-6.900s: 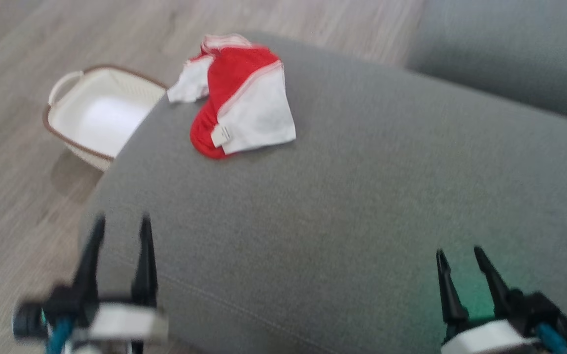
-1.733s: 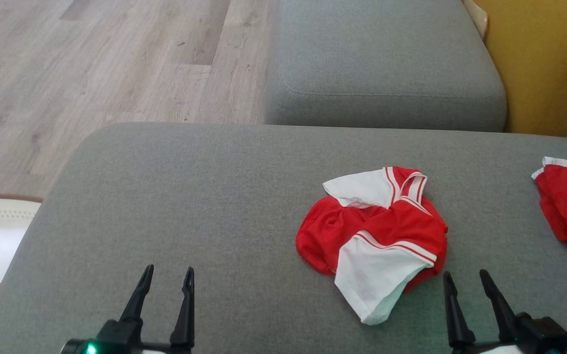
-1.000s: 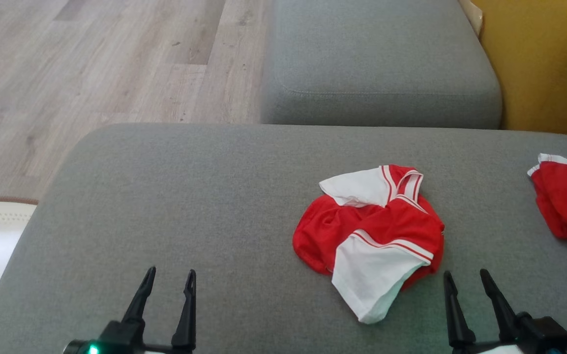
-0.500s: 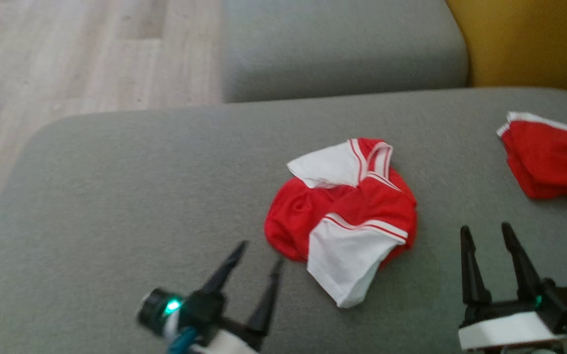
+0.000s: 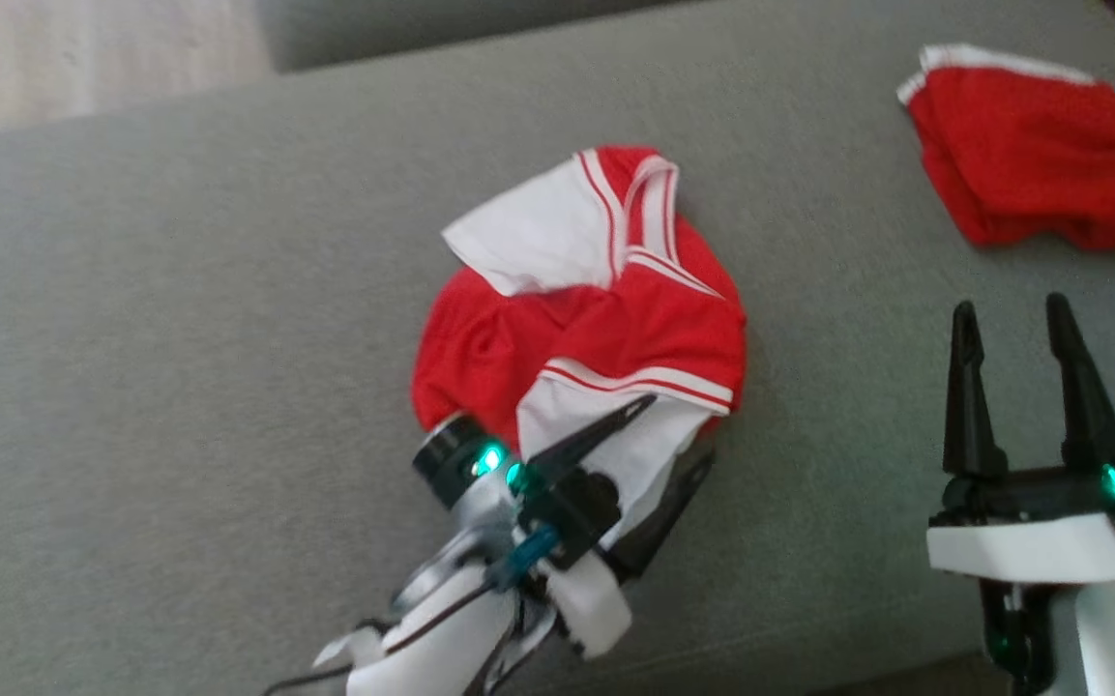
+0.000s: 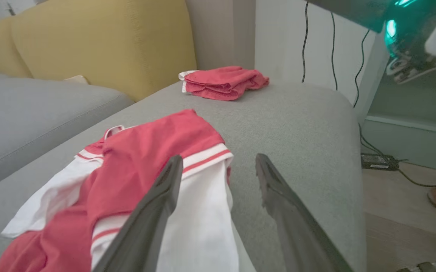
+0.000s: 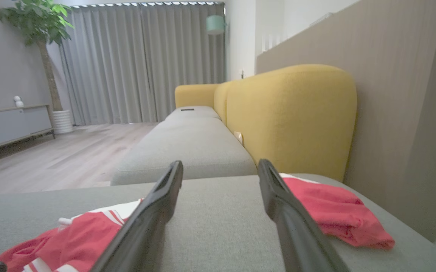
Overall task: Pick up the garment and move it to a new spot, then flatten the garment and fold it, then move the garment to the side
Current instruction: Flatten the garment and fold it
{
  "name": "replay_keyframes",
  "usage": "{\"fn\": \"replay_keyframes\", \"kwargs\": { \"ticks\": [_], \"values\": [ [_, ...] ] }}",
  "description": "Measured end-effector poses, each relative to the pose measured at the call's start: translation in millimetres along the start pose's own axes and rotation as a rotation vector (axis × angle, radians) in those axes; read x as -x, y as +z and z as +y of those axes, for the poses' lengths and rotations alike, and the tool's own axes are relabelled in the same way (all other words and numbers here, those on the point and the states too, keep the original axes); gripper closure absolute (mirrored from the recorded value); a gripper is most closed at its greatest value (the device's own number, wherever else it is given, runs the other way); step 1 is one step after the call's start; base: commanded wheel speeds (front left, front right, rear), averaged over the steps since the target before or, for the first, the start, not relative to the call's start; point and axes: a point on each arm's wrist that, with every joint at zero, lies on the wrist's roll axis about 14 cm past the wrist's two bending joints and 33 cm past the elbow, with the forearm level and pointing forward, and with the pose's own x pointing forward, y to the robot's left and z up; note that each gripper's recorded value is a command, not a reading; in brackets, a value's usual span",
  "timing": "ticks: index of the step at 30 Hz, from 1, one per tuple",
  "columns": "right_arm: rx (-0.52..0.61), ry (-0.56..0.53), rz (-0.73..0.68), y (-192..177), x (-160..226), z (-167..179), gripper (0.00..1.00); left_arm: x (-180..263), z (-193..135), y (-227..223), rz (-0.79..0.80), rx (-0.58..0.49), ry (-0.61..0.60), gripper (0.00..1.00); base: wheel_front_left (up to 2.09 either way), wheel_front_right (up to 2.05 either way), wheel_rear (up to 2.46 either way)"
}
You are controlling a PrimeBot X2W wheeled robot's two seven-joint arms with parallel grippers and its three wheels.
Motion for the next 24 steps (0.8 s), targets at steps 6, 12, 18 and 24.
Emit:
{"fn": "replay_keyframes", "kwargs": {
  "ticks": [6,12,18,24],
  "values": [
    [0.011,-0.056,0.047,-14.7,-2.9,-17.7,0.0,-31.0,0.3,-24.6,0.045,-0.076,-0.064,0.0,0.0,0.0,0.0],
    [0.026,-0.086,0.053,-15.7,-5.3,-28.2,0.0,-45.2,5.3,-44.8,0.093,-0.181,-0.062,0.0,0.0,0.0,0.0],
    [0.021,-0.101,0.052,-14.6,-2.8,-32.4,0.0,-50.5,9.0,-47.3,0.099,-0.235,-0.055,1.0,0.0,0.0,0.0],
    [0.005,-0.104,0.027,-6.6,-0.5,-32.9,0.0,-56.8,4.8,-19.5,0.034,-0.123,-0.051,1.0,0.0,0.0,0.0]
  ]
}}
